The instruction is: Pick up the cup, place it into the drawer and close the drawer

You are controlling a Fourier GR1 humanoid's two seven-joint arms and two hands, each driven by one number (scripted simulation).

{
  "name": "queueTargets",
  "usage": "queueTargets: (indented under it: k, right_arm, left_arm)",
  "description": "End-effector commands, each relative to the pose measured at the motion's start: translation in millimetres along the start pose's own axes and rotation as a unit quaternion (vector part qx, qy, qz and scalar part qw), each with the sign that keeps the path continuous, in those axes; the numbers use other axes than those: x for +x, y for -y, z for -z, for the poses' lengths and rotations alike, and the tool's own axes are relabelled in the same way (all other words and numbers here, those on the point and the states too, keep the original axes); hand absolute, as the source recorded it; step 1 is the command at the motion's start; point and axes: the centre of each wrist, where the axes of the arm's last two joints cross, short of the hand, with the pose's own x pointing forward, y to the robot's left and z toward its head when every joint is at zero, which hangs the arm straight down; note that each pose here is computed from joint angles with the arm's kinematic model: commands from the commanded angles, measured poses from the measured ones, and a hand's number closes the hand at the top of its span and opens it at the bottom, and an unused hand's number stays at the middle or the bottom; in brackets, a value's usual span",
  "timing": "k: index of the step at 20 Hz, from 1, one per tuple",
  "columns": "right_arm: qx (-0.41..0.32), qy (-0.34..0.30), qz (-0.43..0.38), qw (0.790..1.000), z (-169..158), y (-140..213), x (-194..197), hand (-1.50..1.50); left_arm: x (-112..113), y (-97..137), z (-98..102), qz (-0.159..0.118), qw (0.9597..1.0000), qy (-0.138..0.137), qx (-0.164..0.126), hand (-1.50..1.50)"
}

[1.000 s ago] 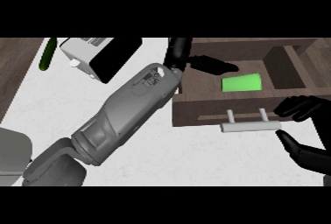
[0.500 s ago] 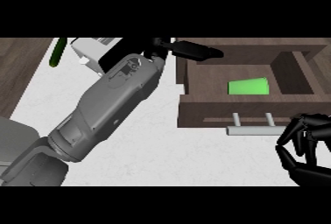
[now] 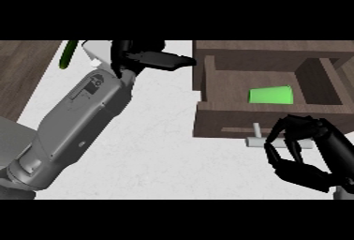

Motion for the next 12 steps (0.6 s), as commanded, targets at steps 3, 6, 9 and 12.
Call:
queueTargets:
  k: [3,6,9,12]
  right_arm:
    - [0.04,-0.006,-0.105,0.994,31.1,-29.6,-17.0,1.5]
    - [0.078,-0.022,-0.18,0.98,34.0,-49.4,-27.1,1.5]
    - [0.1,-0.034,-0.226,0.968,29.2,-55.7,-55.1,1.5]
    - [0.112,-0.027,-0.258,0.959,60.5,-77.8,-63.8,1.5]
  left_arm:
    - [7.9,-42.2,-18.0,-0.011,0.9999,-0.007,0.006,-1.5]
    - [1.6,-59.7,-29.4,-0.018,0.9997,-0.016,0.01,-1.5]
    - [-21.5,-88.7,-66.8,-0.014,0.9996,-0.015,0.017,-1.5]
    - [-7.4,-85.3,-69.1,-0.008,0.9996,-0.014,0.022,-1.5]
